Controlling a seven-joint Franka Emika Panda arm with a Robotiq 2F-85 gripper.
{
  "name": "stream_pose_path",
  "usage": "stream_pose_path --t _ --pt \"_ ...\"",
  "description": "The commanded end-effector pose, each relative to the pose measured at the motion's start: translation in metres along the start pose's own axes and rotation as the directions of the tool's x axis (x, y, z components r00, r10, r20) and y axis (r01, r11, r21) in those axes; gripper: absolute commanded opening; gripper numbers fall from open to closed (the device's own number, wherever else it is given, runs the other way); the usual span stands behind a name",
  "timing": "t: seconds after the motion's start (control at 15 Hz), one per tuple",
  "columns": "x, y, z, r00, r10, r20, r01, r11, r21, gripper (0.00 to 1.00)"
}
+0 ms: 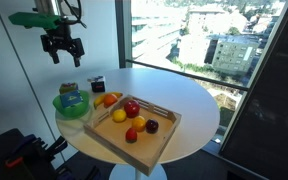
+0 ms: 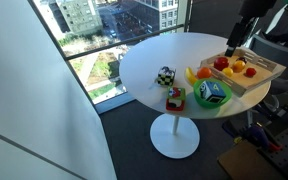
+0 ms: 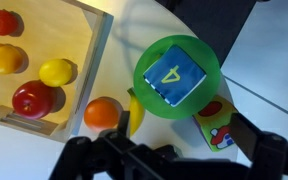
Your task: Remove the plush toy from the bowl
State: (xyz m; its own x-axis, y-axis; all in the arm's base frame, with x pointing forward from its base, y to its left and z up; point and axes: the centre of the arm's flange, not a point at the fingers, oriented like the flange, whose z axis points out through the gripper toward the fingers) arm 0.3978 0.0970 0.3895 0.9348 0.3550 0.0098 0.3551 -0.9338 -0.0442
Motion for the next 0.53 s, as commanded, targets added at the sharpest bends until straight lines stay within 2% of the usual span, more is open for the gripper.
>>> stream_pose_path --t 0.0,0.47 --pt "0.008 -0.009 0.022 0.998 -0.064 0.012 0.065 0.997 -0.033 1.00" --pt "0.008 -0.020 0.066 0.987 -0.121 0.102 0.127 0.990 -0.059 1.00"
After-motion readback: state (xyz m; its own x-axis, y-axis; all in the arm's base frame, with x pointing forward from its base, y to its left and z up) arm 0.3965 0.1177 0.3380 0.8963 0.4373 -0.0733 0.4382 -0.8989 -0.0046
